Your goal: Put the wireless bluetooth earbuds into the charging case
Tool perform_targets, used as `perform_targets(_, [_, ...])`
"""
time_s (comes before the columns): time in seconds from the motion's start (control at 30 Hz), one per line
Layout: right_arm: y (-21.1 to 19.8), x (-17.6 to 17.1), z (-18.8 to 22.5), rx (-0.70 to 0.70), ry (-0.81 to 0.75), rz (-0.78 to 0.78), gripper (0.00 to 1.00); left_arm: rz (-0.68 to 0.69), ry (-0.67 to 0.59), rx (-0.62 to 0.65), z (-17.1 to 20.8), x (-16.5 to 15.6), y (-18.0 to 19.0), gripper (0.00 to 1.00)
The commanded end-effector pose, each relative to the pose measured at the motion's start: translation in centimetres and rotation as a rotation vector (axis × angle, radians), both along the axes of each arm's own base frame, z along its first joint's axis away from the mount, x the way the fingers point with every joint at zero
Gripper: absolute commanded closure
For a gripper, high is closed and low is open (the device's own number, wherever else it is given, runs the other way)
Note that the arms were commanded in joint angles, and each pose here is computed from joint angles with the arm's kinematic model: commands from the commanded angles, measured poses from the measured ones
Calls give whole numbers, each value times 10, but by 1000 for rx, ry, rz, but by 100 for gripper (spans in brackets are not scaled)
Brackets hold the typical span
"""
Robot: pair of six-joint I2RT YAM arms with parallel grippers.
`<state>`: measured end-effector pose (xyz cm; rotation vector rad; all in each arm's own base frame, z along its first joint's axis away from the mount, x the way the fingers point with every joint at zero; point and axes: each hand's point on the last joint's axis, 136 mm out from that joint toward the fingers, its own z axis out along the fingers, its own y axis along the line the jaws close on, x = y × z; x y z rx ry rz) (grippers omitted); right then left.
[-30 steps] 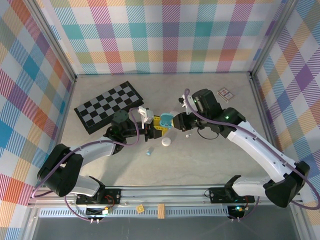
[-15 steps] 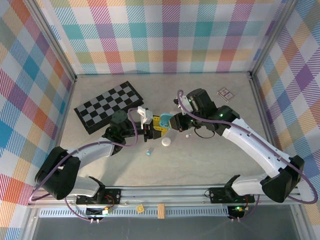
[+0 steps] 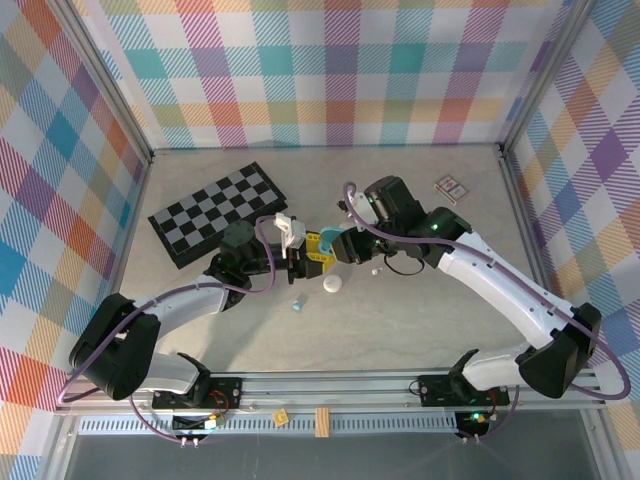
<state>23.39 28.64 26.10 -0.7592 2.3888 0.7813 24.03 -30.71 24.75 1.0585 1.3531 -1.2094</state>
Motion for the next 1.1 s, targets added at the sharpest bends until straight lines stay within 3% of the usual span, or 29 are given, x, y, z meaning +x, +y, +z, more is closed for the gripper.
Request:
perform_targets(0.0, [-1,-2,16,14,-41,10,61,-21,-59,-30,16,-8,0,63])
perform_targets(0.23, [-13,-4,41,83,-143,-38,44,11,-70,-26,11,-5,3,63])
perform_targets(0.57, [-35,-3,47,221,-212,-196,40,64,-96,-38,12,2,15,63])
perform_targets(0.67, [-45,2,27,238,-167,-302,40,118,-92,-55,14,12,27,63])
perform_targets(0.83, [-34,-1,-27,226,17,-334,40,240,-89,-127,19,35,58,63])
perform_targets(1.07, [13,-21,-103,172,210,-166,42,383,-78,-218,27,61,102,63])
